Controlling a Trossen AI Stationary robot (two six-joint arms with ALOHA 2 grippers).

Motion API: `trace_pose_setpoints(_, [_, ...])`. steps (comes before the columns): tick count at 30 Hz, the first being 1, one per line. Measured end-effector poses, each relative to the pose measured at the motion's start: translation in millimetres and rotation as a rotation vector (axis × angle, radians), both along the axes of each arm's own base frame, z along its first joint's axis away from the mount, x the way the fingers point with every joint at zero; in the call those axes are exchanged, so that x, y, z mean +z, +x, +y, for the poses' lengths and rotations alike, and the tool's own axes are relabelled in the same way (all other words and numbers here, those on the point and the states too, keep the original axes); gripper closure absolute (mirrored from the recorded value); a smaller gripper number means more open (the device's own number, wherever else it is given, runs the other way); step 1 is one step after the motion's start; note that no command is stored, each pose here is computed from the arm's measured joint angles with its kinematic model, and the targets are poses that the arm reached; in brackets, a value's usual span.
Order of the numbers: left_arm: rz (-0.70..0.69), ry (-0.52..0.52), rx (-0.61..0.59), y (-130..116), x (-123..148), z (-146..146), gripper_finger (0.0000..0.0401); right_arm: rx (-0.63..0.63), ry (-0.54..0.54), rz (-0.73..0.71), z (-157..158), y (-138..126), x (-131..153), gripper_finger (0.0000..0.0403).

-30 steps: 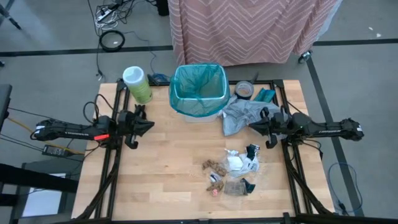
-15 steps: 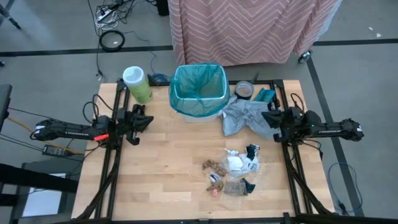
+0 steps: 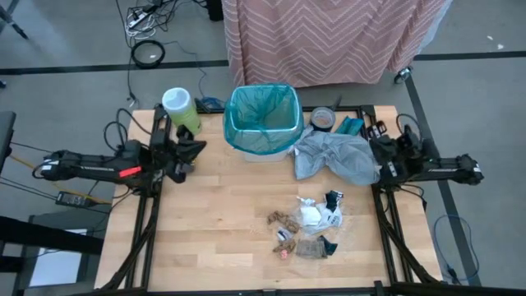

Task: Place trash/remove bag and relplace
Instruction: Put the brown napkin into the trash bin

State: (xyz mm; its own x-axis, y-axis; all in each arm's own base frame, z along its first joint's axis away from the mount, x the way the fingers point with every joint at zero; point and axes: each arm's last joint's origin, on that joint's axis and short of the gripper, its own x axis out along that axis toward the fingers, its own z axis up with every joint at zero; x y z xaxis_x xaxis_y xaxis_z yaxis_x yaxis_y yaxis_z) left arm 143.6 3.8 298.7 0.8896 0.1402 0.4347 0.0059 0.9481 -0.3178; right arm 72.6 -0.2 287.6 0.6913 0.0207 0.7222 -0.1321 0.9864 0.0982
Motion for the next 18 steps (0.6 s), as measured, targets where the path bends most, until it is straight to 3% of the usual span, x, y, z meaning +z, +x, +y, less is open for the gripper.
trace_pose_setpoints(2, [0.007,0.024,-0.02,11.0,12.8,-0.8,0.0372,0.032,-0.026,0.014,1.2,0.6,18.4,0.0399])
trace_pose_setpoints(5, [-0.007,0.027,-0.034,25.7,34.0,-1.3,0.0372,0.113,0.039,0.054,1.5,4.5,47.7,0.0399])
trace_pose_setpoints(7, [0.01,-0.003,-0.06,37.0,44.9,-1.6,0.0372,0.154,0.054,0.164,2.1,14.0,58.6,0.0399])
trace_pose_setpoints(12, [0.223,-0.079,-0.11,65.1,45.7,-3.6,0.0372,0.295,0.156,0.541,4.5,44.5,61.1,0.0401])
trace_pose_setpoints(14, [0.284,-0.101,-0.121,75.9,44.8,-5.9,0.0372,0.34,0.21,0.598,5.9,54.7,59.9,0.0402])
trace_pose_setpoints(18, [0.362,-0.099,-0.151,94.8,37.6,-15.1,0.0372,0.408,0.199,0.654,11.7,67.0,57.2,0.0402])
